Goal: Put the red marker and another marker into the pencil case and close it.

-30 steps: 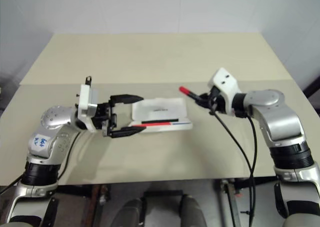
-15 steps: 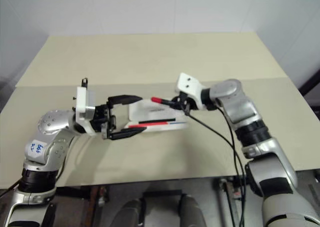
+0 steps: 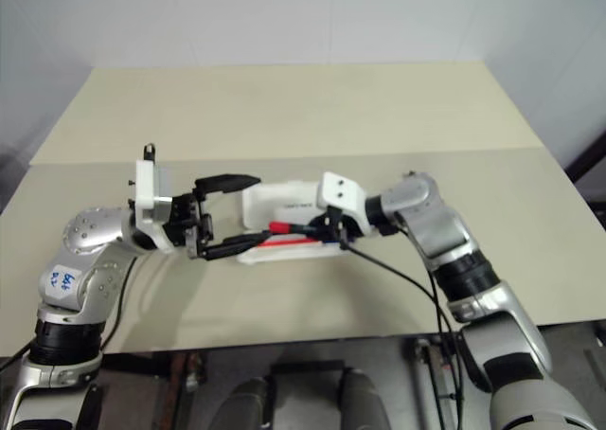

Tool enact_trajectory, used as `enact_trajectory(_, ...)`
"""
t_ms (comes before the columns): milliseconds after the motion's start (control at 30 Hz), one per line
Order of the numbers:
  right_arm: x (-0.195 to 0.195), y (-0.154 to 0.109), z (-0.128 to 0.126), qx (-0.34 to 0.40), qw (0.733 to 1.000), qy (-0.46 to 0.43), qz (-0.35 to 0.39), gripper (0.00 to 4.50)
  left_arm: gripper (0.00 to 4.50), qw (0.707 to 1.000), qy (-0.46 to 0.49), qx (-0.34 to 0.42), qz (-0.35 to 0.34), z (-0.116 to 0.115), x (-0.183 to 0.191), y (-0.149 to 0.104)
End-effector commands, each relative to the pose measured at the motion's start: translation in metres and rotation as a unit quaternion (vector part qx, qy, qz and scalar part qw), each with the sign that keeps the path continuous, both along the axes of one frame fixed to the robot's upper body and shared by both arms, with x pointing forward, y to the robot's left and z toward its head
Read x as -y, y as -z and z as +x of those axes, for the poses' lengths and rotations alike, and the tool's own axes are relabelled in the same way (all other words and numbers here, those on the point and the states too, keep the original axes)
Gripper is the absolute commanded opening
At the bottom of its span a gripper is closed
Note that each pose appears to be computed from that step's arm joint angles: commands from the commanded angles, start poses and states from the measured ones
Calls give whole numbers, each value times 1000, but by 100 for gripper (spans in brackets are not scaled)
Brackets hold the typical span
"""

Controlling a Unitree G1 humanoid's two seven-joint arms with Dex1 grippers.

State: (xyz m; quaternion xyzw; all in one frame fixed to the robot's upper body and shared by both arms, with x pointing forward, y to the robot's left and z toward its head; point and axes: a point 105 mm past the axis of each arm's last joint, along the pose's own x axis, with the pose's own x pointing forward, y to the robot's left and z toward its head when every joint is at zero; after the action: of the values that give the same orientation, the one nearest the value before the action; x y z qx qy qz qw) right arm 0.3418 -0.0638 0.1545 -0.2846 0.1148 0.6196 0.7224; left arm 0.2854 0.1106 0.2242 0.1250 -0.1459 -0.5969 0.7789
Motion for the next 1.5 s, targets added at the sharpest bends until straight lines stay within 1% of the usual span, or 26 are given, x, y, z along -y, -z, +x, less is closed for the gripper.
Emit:
enact_trajectory(33, -1, 5, -7, 2, 1000, -7, -11, 61, 450, 1000, -4, 30, -3, 0, -1, -12)
enact_trajectory(233, -2, 17, -9, -2, 1000, -6, -22, 61, 450, 999, -2, 33, -3, 0, 0, -11)
enact_trajectory(333, -9, 24, -8, 10, 999, -9, -29, 61, 450, 999, -1, 34, -5, 0, 2, -12)
enact_trajectory(500, -28, 25, -7, 72, 996, -39, -45, 61, 450, 999, -1, 35, -6, 0, 2, -12)
enact_trajectory(667, -42, 28, -15, 101, 991, -72, -50, 61, 450, 999, -4, 36, -7, -1, 3, -11)
enact_trajectory(767, -40, 39, -11, 125, 986, -76, -76, 61, 450, 999, -5, 37, -8, -3, 3, -10)
enact_trajectory(833, -37, 42, -5, 142, 983, -74, -90, 61, 450, 999, -6, 37, -8, -4, 3, -10)
enact_trajectory(933, -35, 34, 2, 147, 983, -65, -85, 61, 450, 999, -6, 36, -8, -5, 3, -11)
enact_trajectory(1133, -35, 14, 3, 126, 989, -58, -54, 61, 450, 999, -2, 35, -9, -6, 4, -11)
enact_trajectory(1333, -28, 14, 14, 117, 991, -31, -56, 61, 450, 1000, 12, 18, 0, -9, 3, -6)
enact_trajectory(1500, -23, 9, 28, 124, 991, 6, -49, 61, 450, 999, -1, -12, 34, -11, -16, 8)
